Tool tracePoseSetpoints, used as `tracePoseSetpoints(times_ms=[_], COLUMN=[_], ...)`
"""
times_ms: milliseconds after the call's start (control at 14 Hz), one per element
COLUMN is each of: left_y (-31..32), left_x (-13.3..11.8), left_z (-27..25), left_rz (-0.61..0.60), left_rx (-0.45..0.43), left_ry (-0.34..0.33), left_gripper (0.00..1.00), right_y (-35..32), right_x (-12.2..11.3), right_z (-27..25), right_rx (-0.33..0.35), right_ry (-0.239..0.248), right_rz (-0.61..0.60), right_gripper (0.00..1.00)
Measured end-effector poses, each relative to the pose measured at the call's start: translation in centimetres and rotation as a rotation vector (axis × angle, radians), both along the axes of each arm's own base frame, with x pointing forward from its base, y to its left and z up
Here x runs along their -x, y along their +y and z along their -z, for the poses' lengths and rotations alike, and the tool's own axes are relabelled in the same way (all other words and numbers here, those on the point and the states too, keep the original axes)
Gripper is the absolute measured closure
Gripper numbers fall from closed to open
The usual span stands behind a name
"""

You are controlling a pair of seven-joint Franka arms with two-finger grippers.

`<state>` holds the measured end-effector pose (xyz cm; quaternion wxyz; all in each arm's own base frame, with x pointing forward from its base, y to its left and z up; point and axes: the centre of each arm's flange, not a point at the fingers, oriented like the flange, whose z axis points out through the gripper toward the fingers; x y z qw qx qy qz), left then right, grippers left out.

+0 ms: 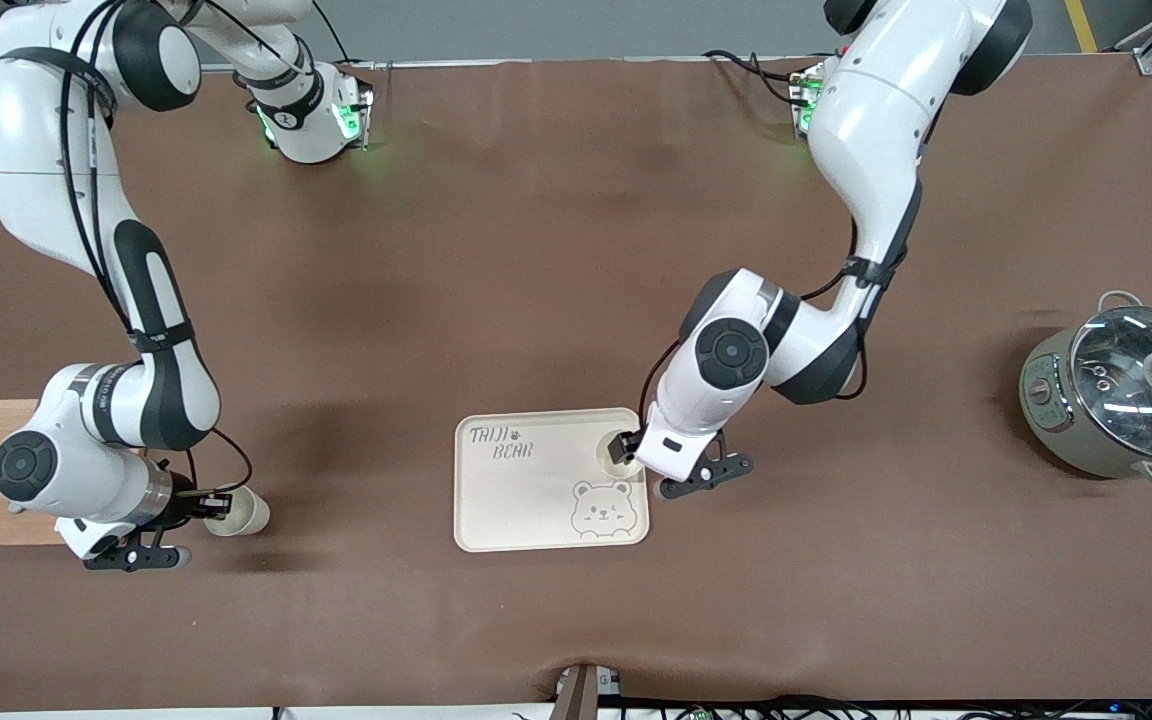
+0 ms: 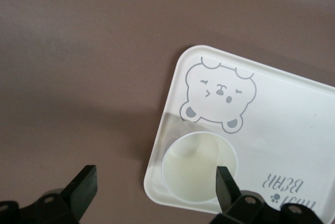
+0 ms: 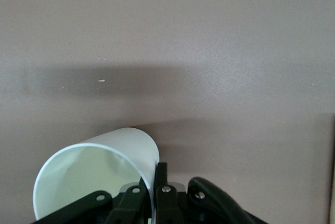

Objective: Place white IKEA cup upright on tray with both arms
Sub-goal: 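Lower the cup upright onto the tray and open the left gripper, then carry the cup with the right gripper toward the tray while the left gripper withdraws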

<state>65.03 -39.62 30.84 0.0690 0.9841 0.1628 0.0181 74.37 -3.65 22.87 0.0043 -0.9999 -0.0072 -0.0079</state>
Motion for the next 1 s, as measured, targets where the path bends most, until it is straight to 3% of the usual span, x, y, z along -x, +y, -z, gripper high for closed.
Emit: tracePoseSetpoints(times_ms=[214, 571, 1000], left_y=[2.0, 12.4, 22.1], left_x=[-0.6, -3.5, -4.4], left_z=[-4.3, -9.8, -13.4], left_rz=[-0.010, 0.073, 0.188], left_rx=[-0.010, -0.058, -0.094], left_ry=[-0.011, 0.010, 0.064], left_gripper=[0.00, 0.00, 0.00], right_y=[1.5, 10.1, 23.5], right_x=[-0.7, -0.9, 1.9], right_z=[-2.6, -6.4, -6.3], right_rx=[-0.008, -0.008, 0.022], right_ry=[0.037, 0.083, 0.126], right_rz=[0.012, 0.125, 0.295], right_gripper=[0.96, 0.96, 0.96])
